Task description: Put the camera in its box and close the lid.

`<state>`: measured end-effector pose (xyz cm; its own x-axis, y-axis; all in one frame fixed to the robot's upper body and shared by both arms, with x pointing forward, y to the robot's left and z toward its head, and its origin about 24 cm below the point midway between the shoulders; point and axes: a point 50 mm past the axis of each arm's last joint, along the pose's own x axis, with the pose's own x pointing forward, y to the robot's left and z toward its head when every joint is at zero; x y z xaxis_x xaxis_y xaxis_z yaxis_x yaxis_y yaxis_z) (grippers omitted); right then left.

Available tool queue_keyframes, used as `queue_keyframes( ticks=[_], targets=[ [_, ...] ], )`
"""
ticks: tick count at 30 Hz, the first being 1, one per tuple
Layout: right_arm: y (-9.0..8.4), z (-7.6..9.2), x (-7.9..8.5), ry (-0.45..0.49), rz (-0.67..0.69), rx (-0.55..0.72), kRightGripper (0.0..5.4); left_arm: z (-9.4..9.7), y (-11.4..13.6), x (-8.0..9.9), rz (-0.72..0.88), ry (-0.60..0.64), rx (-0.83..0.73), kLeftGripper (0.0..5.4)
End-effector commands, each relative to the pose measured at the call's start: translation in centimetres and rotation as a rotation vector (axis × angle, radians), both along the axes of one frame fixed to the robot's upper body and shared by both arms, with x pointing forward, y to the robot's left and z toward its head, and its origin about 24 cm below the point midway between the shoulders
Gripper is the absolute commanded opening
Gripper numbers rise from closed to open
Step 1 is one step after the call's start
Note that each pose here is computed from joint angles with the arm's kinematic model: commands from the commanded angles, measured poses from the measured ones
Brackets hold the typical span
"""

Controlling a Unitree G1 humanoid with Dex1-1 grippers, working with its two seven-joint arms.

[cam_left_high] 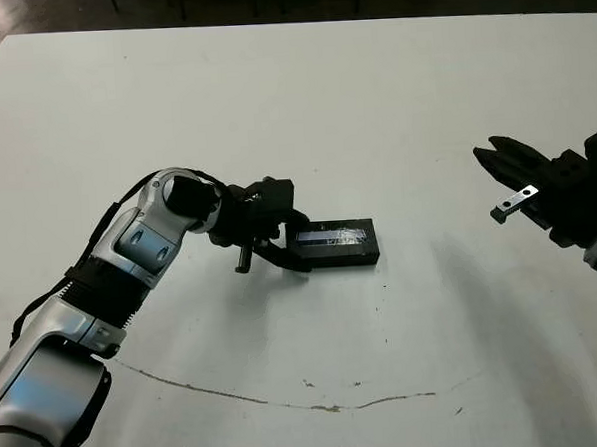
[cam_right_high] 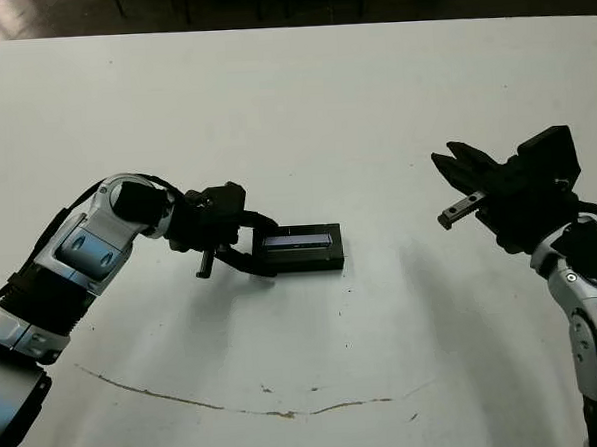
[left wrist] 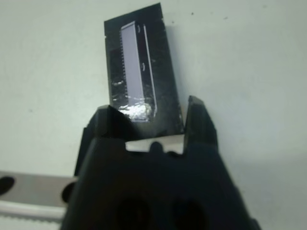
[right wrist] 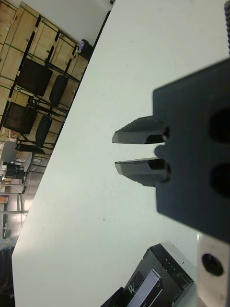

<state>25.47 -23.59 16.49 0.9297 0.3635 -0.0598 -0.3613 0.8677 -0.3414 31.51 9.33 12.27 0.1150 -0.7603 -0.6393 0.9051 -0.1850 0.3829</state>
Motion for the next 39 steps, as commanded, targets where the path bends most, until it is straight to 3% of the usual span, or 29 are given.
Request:
queue_keyframes(
  ticks=[1, 6, 26, 31, 35, 39],
  targets=[
    [-0.2, -0.8, -0.1, 0.036, -0.013, 0.016, 0.00, -2.1, -1.3, -1.0, -0.057, 0.051, 0.049, 1.10],
    [-0.1, -0.7, 0.1, 0.033, -0.008, 0.007, 0.00, -1.9, -0.8, -0.8, -0.056, 0.083, 0.135, 1.03],
    [0.6, -0.7, 0.2, 0.027, 0.002, 0.011, 0.00, -2.9, 5.0, -0.8, 0.056, 0.103, 0.227, 5.39],
    [0.8, -0.8, 0.4, 0.021, 0.014, 0.012, 0.00, -2.3, 7.2, -1.2, 0.133, 0.091, 0.202, 5.39],
    [1.0, -0.9, 0.4, 0.022, 0.013, 0.013, 0.00, -0.9, 9.7, -1.4, 0.234, -0.043, 0.210, 5.39],
    [1.2, -1.0, 0.6, 0.013, 0.026, 0.016, 0.00, 1.0, 11.3, -1.2, 0.394, -0.168, 0.098, 5.39]
  ],
)
